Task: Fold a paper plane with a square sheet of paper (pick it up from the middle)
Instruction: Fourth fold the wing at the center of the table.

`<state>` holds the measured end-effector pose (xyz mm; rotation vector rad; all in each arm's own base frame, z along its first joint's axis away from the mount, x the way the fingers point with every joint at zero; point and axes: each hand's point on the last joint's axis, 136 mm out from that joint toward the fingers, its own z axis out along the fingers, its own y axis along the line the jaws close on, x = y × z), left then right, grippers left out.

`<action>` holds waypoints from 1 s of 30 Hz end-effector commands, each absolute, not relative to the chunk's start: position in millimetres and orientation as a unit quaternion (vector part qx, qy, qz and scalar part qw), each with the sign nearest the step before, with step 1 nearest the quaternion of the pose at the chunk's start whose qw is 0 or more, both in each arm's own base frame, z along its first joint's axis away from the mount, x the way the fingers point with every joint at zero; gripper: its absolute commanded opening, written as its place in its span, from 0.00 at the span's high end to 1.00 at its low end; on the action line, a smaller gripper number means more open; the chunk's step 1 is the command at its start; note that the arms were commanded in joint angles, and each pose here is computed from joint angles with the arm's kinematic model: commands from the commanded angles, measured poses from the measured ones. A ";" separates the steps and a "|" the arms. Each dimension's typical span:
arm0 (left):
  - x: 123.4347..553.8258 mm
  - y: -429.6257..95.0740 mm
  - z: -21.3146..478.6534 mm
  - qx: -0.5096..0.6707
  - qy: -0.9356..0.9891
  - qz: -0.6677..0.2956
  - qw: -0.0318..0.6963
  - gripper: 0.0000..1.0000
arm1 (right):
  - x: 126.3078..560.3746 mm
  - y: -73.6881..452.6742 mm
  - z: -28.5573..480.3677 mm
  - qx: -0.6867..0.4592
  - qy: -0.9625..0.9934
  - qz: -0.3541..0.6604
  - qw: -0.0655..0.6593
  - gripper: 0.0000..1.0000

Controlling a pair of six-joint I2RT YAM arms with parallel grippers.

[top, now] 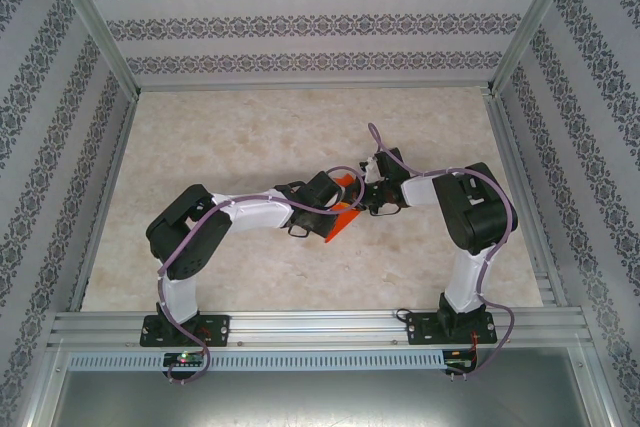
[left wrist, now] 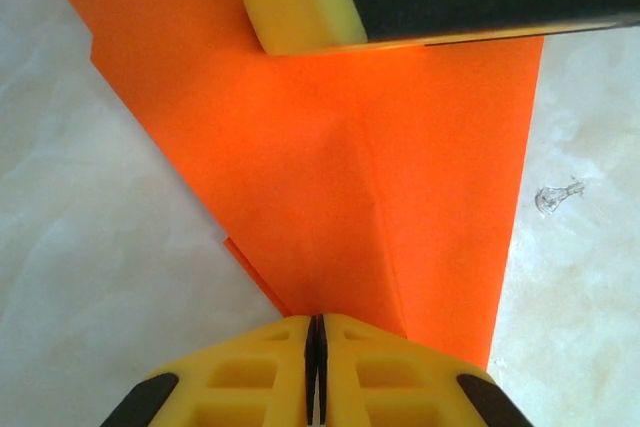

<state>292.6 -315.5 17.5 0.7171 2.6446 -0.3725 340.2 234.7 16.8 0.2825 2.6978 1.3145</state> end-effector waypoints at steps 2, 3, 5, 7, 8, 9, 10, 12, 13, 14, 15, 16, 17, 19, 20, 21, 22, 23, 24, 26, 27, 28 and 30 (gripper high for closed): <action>268.6 -304.4 2.9 0.255 0.948 -0.131 0.135 0.85 | 328.9 212.4 -10.1 0.105 0.922 0.368 0.054 1.00; 269.5 -306.9 7.8 0.253 0.948 -0.138 0.138 0.84 | 327.6 210.7 -12.7 0.104 0.925 0.362 0.053 1.00; 272.4 -311.5 17.4 0.248 0.945 -0.151 0.148 0.82 | 324.5 207.6 -17.4 0.103 0.930 0.350 0.049 1.00; 276.2 -314.3 27.0 0.239 0.945 -0.161 0.156 0.80 | 321.9 204.7 -21.6 0.101 0.934 0.341 0.047 1.00; 278.6 -314.4 30.9 0.232 0.946 -0.163 0.160 0.79 | 320.5 203.2 -23.7 0.099 0.936 0.334 0.046 1.00; 280.7 -314.2 34.9 0.224 0.946 -0.165 0.163 0.77 | 319.4 201.7 -25.2 0.098 0.938 0.329 0.045 1.00; 283.5 -314.2 40.1 0.217 0.947 -0.168 0.169 0.75 | 318.1 201.5 -26.7 0.098 0.938 0.328 0.044 1.00; 289.5 -313.5 51.8 0.200 0.947 -0.171 0.184 0.72 | 316.3 199.5 -29.4 0.097 0.941 0.322 0.043 1.00; 293.0 -310.6 57.2 0.188 0.949 -0.165 0.192 0.72 | 314.9 199.7 -30.3 0.097 0.941 0.321 0.041 1.00; 296.0 -306.4 60.6 0.176 0.952 -0.155 0.195 0.71 | 314.7 199.3 -30.9 0.097 0.941 0.320 0.042 1.00; 297.9 -304.5 65.0 0.167 0.954 -0.153 0.197 0.70 | 313.6 198.9 -31.6 0.098 0.941 0.320 0.041 1.00; 298.5 -305.1 69.6 0.161 0.954 -0.158 0.200 0.70 | 313.6 199.6 -31.7 0.097 0.941 0.321 0.041 1.00; 298.6 -306.3 73.7 0.155 0.952 -0.165 0.204 0.69 | 313.5 199.1 -32.3 0.098 0.941 0.321 0.041 1.00; 296.6 -311.9 81.6 0.147 0.948 -0.191 0.207 0.69 | 314.0 201.0 -31.7 0.099 0.940 0.325 0.042 1.00; 295.9 -314.7 83.7 0.144 0.947 -0.201 0.207 0.69 | 314.0 202.1 -31.4 0.099 0.939 0.327 0.042 1.00; 294.7 -318.5 85.0 0.143 0.944 -0.214 0.206 0.69 | 314.1 203.2 -31.3 0.098 0.939 0.328 0.042 1.00; 293.3 -322.7 84.8 0.145 0.942 -0.225 0.202 0.69 | 313.9 204.1 -31.4 0.097 0.939 0.329 0.042 1.00; 292.2 -325.7 83.6 0.146 0.941 -0.233 0.198 0.69 | 314.3 205.0 -31.2 0.097 0.938 0.330 0.042 1.00; 291.2 -330.5 82.7 0.148 0.938 -0.245 0.195 0.70 | 314.3 205.8 -30.8 0.096 0.938 0.332 0.042 1.00; 287.9 -339.0 79.0 0.153 0.933 -0.268 0.184 0.73 | 313.8 206.2 -31.0 0.097 0.937 0.333 0.040 1.00; 286.2 -343.1 76.4 0.155 0.931 -0.278 0.179 0.75 | 313.4 207.3 -30.8 0.095 0.937 0.334 0.040 1.00; 284.7 -344.5 71.3 0.157 0.931 -0.280 0.172 0.76 | 313.0 207.6 -30.9 0.096 0.936 0.335 0.040 1.00; 283.4 -343.4 60.3 0.155 0.936 -0.274 0.161 0.81 | 312.5 207.2 -31.3 0.096 0.937 0.335 0.039 1.00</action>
